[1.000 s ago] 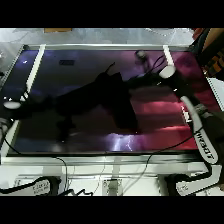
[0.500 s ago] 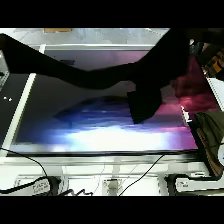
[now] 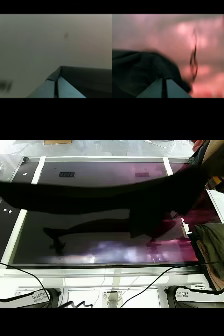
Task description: Fold the clothes and pants, and hang the long-sleeved shirts on hangers.
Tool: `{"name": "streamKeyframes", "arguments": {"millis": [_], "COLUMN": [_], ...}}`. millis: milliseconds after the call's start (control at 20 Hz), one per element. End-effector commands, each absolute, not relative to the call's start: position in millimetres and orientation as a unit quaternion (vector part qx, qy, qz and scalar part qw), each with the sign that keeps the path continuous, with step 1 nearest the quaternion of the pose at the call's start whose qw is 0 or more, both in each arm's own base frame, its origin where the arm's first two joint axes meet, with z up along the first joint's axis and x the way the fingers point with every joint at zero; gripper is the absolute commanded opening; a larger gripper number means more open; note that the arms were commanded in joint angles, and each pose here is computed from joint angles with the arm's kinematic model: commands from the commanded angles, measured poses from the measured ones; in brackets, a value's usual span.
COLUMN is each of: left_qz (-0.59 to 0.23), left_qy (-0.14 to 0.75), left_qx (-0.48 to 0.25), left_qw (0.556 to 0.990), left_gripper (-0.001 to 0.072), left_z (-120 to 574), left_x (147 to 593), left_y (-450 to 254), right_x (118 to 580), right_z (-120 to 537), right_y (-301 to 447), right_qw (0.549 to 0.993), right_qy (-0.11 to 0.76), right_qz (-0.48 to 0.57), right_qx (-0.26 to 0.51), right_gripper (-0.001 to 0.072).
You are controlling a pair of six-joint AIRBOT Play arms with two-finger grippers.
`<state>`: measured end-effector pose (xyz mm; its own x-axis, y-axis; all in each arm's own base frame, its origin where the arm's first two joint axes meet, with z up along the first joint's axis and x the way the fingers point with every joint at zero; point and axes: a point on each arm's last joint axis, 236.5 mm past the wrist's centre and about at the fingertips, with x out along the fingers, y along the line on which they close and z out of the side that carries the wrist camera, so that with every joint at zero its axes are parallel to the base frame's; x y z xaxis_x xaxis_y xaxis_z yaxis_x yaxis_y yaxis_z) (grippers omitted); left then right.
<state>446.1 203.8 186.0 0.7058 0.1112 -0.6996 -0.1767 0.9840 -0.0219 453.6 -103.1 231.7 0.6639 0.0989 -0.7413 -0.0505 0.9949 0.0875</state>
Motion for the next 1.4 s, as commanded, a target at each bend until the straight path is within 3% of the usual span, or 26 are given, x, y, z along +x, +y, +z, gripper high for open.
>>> {"name": "streamKeyframes", "arguments": {"millis": [0,400,600,850,1050,1350], "left_qz": [0.048,-0.025,-0.014,-0.029,-0.008,0.050], "left_qy": [0.496,0.607,0.688,0.715,0.757,0.734], "left_qx": [-0.029,-0.049,-0.019,-0.034,0.004,0.091], "left_qw": [0.867,0.793,0.726,0.698,0.654,0.671], "left_gripper": [0.0008,0.0009,0.0008,0.0008,0.0008,0.0008], "left_z": [118.4,30.8,4.1,-19.5,-31.2,-27.5], "left_x": [391.9,289.4,236.2,215.5,185.1,200.1], "left_y": [211.2,194.7,207.8,195.3,213.8,261.9], "right_x": [398.7,278.4,227.0,194.3,160.3,133.8], "right_z": [178.6,82.4,58.1,43.0,15.4,5.0], "right_y": [-106.2,-61.6,-56.1,-42.2,-29.5,-35.8], "right_qw": [0.843,0.719,0.673,0.642,0.611,0.581], "right_qy": [0.533,0.683,0.729,0.754,0.777,0.804], "right_qz": [0.035,0.105,0.099,0.110,0.114,0.096], "right_qx": [0.056,0.074,0.070,0.083,0.096,0.083], "right_gripper": [0.0018,0.0018,0.0018,0.0019,0.0018,0.0019]}}
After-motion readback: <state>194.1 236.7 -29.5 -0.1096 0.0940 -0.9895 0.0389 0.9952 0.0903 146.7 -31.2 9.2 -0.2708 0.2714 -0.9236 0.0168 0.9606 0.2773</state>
